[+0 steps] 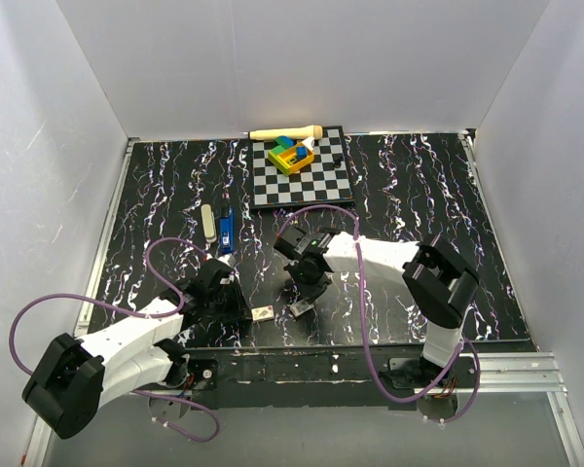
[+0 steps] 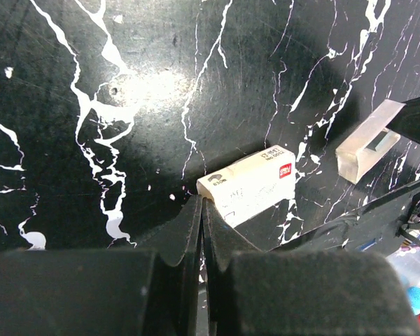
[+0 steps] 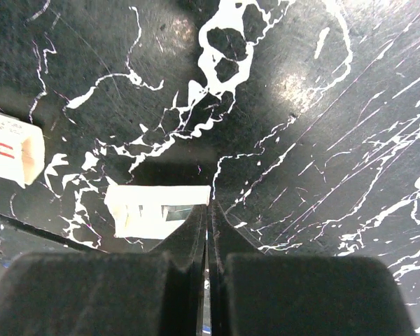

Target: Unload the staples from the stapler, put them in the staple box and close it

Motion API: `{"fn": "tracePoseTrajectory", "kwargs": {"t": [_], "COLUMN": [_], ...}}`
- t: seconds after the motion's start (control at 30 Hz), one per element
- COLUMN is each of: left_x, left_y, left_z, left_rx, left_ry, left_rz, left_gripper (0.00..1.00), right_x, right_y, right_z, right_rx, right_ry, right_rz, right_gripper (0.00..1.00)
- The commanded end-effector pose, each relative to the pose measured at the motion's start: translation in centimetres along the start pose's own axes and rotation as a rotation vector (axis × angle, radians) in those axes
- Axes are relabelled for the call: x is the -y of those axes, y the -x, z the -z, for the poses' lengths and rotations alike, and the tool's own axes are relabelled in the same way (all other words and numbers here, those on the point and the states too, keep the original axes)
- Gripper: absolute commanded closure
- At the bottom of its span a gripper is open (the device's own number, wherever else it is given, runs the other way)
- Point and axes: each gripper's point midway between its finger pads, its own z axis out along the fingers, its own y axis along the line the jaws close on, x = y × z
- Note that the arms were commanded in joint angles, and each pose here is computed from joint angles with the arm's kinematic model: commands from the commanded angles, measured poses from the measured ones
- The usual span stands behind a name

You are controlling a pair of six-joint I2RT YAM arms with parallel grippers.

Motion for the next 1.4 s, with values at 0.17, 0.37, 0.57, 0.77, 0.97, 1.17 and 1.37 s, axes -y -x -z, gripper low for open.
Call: {"fn": "tracePoseTrajectory", "kwargs": {"t": [0.17, 0.37, 0.57, 0.77, 0.97, 1.17, 1.37], "left_x": [1.2, 1.8, 2.2, 2.3, 2.7, 2.9, 3.1], "left_y": [0.4, 0.3, 0.1, -0.3, -0.5, -0.6, -0.8], "left_z": [0.0, -0.2, -0.4, -0.7, -1.0, -1.2, -1.4], "left_rx": [0.021, 0.021, 0.014, 0.002, -0.002, -0.004, -0.012], "left_ry": [-0.044, -0.061, -0.068, -0.067, -0.074, -0.076, -0.08], "left_rz": [-0.006, -0.008, -0.01, -0.011, -0.015, -0.02, -0.028], "left_gripper": [1.0, 1.0, 1.0, 1.0, 1.0, 1.0, 1.0], "right_x": [-1.1, -1.1, -0.9, -0.8, -0.7, -1.0, -1.5], "right_y": [1.9, 2.0, 2.0, 1.8, 1.8, 1.9, 2.0], "right_z": [1.3, 0.8, 0.4, 0.1, 0.0, 0.0, 0.0], "right_rx": [0.049, 0.035, 0.024, 0.015, 0.02, 0.023, 0.019], "right_ry": [0.004, -0.015, -0.036, -0.053, -0.075, -0.082, -0.085], "right_rz": [-0.095, -0.125, -0.151, -0.164, -0.173, -0.178, -0.175], "right_gripper": [0.99, 0.99, 0.99, 0.99, 0.99, 0.99, 0.99]}}
